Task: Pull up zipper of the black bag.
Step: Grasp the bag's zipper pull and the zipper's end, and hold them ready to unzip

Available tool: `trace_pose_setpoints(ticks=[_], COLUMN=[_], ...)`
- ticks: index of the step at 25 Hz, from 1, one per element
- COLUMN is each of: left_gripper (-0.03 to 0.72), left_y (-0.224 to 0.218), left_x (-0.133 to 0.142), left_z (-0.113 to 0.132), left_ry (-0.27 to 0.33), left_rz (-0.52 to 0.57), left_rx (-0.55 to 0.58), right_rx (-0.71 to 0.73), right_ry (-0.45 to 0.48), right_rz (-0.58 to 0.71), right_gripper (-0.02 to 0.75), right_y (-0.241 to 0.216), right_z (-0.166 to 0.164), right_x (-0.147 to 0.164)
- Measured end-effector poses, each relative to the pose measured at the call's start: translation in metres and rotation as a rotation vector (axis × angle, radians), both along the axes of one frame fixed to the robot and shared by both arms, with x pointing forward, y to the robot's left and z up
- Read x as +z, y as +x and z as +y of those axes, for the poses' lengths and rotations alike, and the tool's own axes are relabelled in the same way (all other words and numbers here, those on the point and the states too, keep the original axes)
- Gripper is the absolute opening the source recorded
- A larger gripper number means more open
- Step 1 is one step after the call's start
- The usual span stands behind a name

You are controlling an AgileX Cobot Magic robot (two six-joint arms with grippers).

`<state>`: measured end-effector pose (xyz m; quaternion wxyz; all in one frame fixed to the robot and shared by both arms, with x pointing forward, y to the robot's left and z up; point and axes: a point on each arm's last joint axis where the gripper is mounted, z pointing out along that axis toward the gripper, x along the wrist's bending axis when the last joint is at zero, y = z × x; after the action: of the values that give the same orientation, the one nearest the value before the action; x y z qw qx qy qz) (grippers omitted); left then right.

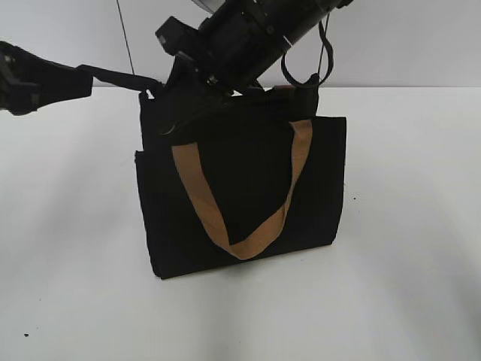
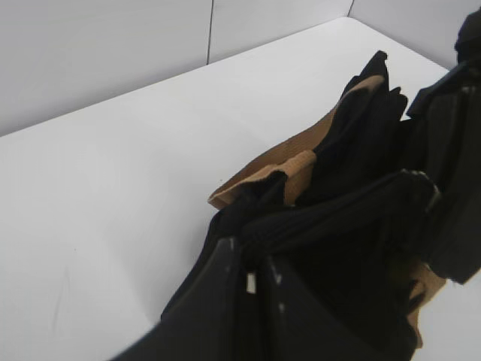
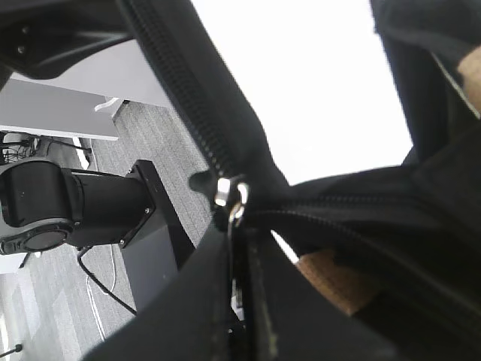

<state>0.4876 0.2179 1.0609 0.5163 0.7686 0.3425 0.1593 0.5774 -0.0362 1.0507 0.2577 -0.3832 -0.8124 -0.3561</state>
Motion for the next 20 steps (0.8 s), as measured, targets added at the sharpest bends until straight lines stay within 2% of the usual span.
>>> trace_pose_setpoints(ticks=[10, 20], left_gripper=[0.034, 0.034], left_y=[-0.002, -0.002], left_x=[0.001, 0.001], left_z=[0.002, 0.007], left_ry=[-0.019, -0.032], left_rz=[0.015, 0.025], left_rx=[-0.018, -0.028], right_rx=[-0.021, 0.046], right_ry=[0.009, -0.127], right_rz=[-0.009, -0.100], right_gripper=[-0.003, -0.003], right_y=[0.009, 0.010], right_z=[-0.012, -0.021], right_x=[0.000, -0.010])
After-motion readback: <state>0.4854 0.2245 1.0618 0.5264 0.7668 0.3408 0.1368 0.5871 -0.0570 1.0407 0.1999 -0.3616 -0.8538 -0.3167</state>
